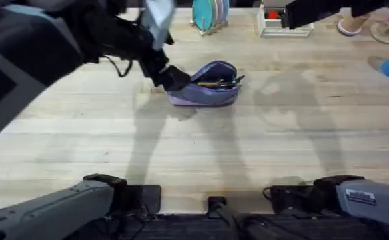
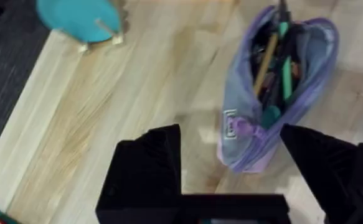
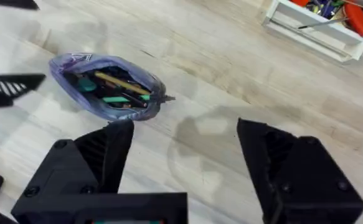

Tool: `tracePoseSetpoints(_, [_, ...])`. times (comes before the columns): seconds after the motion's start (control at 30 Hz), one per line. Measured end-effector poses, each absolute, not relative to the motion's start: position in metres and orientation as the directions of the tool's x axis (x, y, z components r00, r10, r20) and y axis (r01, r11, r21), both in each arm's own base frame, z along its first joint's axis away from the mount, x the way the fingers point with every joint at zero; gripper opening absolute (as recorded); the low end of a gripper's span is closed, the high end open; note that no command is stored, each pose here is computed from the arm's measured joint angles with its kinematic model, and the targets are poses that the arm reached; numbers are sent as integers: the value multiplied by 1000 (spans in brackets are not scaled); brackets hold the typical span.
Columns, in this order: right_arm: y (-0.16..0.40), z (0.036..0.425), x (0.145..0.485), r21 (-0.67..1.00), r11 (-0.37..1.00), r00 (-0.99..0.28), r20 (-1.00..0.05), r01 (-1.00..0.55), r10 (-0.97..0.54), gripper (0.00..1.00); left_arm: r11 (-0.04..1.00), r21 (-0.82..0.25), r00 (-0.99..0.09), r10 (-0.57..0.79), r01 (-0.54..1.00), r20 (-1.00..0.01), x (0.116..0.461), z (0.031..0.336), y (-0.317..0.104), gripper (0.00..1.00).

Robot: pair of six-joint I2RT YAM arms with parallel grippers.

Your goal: Unzip the bag, pick up the pens from the table one at a time and place them inside, then zip the bag closed.

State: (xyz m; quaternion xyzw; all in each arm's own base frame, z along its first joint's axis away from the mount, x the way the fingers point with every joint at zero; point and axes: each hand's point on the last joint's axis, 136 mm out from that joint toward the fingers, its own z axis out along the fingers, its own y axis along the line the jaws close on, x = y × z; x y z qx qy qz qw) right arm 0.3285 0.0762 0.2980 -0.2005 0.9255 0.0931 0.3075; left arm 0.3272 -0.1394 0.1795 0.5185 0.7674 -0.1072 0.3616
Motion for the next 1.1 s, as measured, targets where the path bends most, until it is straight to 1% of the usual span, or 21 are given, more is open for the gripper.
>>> tracePoseSetpoints(0.2, [76, 298, 329, 49, 902, -731, -606, -428, -314, 996, 524, 167, -257, 641, 835, -723, 336, 189, -105, 993])
tracePoseSetpoints(0.37, [78, 298, 328, 51, 900, -729, -607, -433, -317, 996, 543, 114, -273, 580, 832, -767, 332, 194, -84, 994])
tracePoseSetpoints(0.6, [106, 300, 320, 90, 856, -704, -616, -509, -353, 995, 559, 133, -250, 554, 819, -794, 335, 201, -64, 994])
tracePoseSetpoints(0.7, [117, 300, 316, 96, 837, -692, -617, -539, -375, 996, 555, 175, -212, 562, 813, -799, 342, 205, -61, 994])
tracePoseSetpoints(0.77, [125, 300, 313, 99, 823, -683, -618, -560, -390, 996, 550, 184, -199, 564, 815, -801, 342, 207, -62, 993])
tracePoseSetpoints(0.93, [146, 299, 304, 103, 783, -658, -615, -613, -434, 995, 544, 178, -198, 561, 820, -803, 341, 207, -63, 994])
tracePoseSetpoints(1.1, [162, 293, 291, 122, 747, -655, -586, -654, -477, 995, 527, 153, -213, 569, 836, -794, 332, 201, -65, 993])
